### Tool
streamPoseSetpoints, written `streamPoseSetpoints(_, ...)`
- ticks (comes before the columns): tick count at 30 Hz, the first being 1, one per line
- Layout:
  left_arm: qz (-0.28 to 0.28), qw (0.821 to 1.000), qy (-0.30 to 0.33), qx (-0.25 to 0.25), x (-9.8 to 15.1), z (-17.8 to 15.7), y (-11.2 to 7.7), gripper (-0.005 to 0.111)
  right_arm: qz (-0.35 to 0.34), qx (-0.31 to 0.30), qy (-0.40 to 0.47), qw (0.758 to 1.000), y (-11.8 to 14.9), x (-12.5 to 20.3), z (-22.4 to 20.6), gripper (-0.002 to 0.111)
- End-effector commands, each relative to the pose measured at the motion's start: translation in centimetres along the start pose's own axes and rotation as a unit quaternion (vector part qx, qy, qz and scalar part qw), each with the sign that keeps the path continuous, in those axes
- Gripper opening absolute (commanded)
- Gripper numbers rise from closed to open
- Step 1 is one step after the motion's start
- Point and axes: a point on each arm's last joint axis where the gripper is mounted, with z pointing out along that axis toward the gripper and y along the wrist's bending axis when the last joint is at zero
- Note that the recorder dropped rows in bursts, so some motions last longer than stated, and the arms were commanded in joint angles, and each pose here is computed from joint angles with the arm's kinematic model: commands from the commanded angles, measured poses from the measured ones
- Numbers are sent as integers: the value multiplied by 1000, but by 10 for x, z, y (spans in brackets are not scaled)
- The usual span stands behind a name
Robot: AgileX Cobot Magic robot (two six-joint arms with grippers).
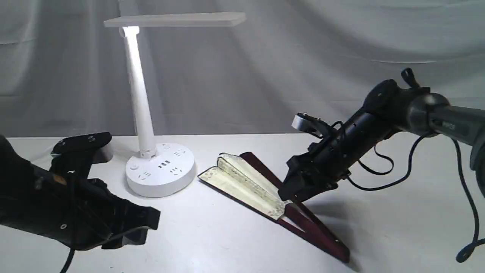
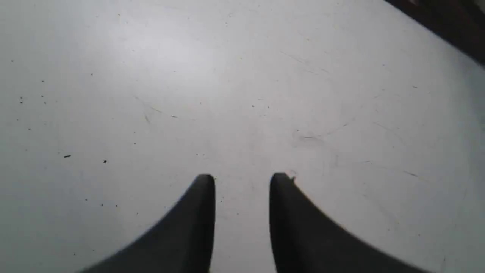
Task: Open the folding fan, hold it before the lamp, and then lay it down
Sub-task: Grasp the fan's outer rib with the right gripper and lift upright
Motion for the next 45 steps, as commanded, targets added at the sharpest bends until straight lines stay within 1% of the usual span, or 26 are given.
streamPoseSetpoints(1, -5, 1000, -1, 2, -1, 0, -1, 25, -6, -13, 7, 1000, 15, -2, 9, 52)
streamPoseSetpoints(3, -5, 1000, -1, 2, -1, 0, -1, 25, -5, -15, 5, 1000, 15, -3, 9, 52)
streamPoseSetpoints(5, -8, 1000, -1, 4, -1, 0, -2, 25, 16, -23, -3, 1000, 13, -3, 7, 52)
streamPoseSetpoints(10, -15, 1000, -5, 7, -2, 0, -2, 25, 78, -62, -53, 994, -1, -5, -12, 52)
streamPoseSetpoints(15, -15, 1000, -7, 7, -2, 0, -2, 25, 133, -75, -85, 985, -21, -1, -31, 52)
streamPoseSetpoints(18, -15, 1000, -11, 6, -3, 0, -2, 25, 138, -71, -92, 984, -30, 1, -37, 52)
streamPoseSetpoints(20, -16, 1000, -12, 6, -3, 0, -2, 25, 136, -70, -93, 984, -31, 2, -38, 52)
streamPoseSetpoints(23, -18, 1000, -12, 8, -3, 0, -2, 25, 139, -73, -92, 983, -32, 2, -35, 52)
streamPoseSetpoints(26, -18, 1000, -12, 8, -3, 0, -2, 25, 157, -79, -81, 981, -41, 7, -22, 52)
streamPoseSetpoints(29, -18, 1000, -12, 8, -3, 0, -2, 25, 166, -101, -87, 977, -44, 7, -13, 52)
streamPoseSetpoints(33, -18, 1000, -9, 8, -2, 0, -2, 25, 157, -111, -87, 977, -42, 7, -5, 49)
streamPoseSetpoints(40, -18, 1000, -9, 8, -2, 0, -2, 25, 154, -113, -60, 980, -41, 11, 20, 48)
streamPoseSetpoints(45, -18, 1000, -9, 8, -2, 0, -2, 25, 168, -139, -64, 974, -35, 9, 33, 48)
